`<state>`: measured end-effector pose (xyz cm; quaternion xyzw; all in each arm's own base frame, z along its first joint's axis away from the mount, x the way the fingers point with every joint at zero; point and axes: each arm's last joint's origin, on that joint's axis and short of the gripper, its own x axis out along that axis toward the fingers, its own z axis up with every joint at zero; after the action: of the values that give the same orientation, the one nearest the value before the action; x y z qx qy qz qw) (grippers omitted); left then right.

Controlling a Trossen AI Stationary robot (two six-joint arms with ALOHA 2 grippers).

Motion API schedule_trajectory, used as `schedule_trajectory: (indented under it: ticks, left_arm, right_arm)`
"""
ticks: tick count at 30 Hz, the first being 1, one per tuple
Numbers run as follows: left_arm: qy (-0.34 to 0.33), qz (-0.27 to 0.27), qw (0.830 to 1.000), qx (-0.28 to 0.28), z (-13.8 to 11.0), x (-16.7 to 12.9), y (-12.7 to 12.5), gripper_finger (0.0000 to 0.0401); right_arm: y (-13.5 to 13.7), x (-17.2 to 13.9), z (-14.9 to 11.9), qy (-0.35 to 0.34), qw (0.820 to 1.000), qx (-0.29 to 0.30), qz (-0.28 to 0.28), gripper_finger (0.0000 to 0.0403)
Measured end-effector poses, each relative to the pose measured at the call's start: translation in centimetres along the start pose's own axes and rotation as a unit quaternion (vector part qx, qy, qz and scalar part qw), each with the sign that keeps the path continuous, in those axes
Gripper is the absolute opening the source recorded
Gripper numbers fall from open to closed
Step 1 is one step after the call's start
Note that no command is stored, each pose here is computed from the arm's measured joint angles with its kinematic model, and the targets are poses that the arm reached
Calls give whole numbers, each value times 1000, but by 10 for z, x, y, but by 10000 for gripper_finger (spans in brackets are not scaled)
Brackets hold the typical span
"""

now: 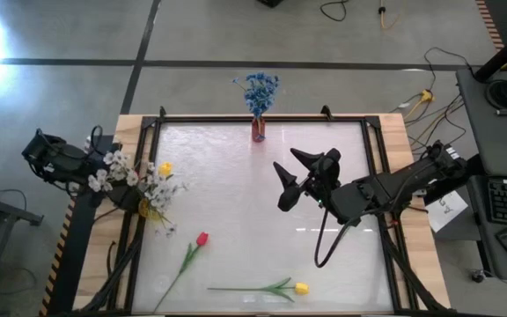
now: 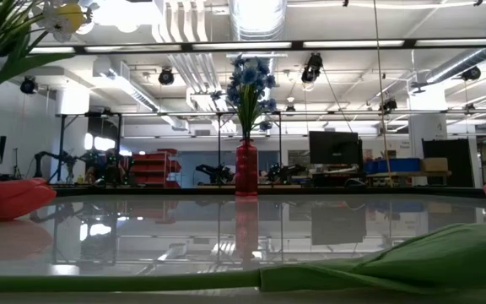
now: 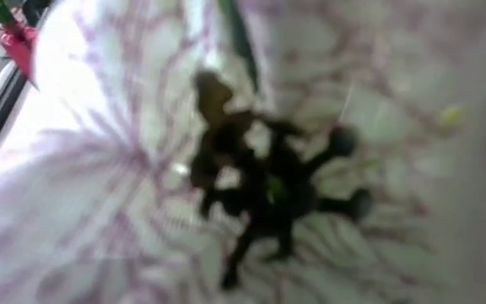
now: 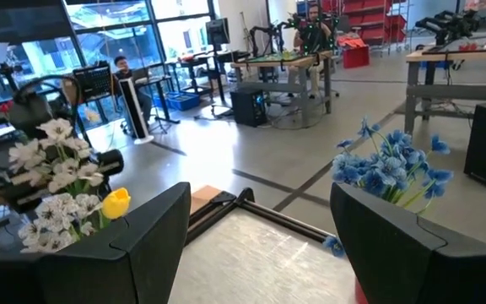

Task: Sort flowers into vase by color
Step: Put the white flowers into the yellow flower vase

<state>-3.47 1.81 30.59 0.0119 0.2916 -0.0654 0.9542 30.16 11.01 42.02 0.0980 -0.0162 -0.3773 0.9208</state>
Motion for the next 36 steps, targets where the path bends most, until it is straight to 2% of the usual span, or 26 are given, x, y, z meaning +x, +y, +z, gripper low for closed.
schedule_trajectory:
  ticks: [6,13,22,29,36]
  left_arm:
    - [-14,-15,999,-49,-15,0,1,0]
    - [23,-38,994,-105,-33,12,0,0]
    - [46,-32,994,-96,-37,31,-3,0]
    - [-14,-46,996,-79,-27,29,-4,9]
    - [-20,-65,994,-80,-25,43,-8,2]
  right_arm:
    - [0,0,-1,1,1000,0,0,276]
    - [0,0,-1,1,1000,-1,-1,276]
    - [0,0,-1,1,1000,-2,-1,276]
    - [0,0,-2,3,1000,-5,-1,276]
    - [0,0,-2,3,1000,-5,-1,276]
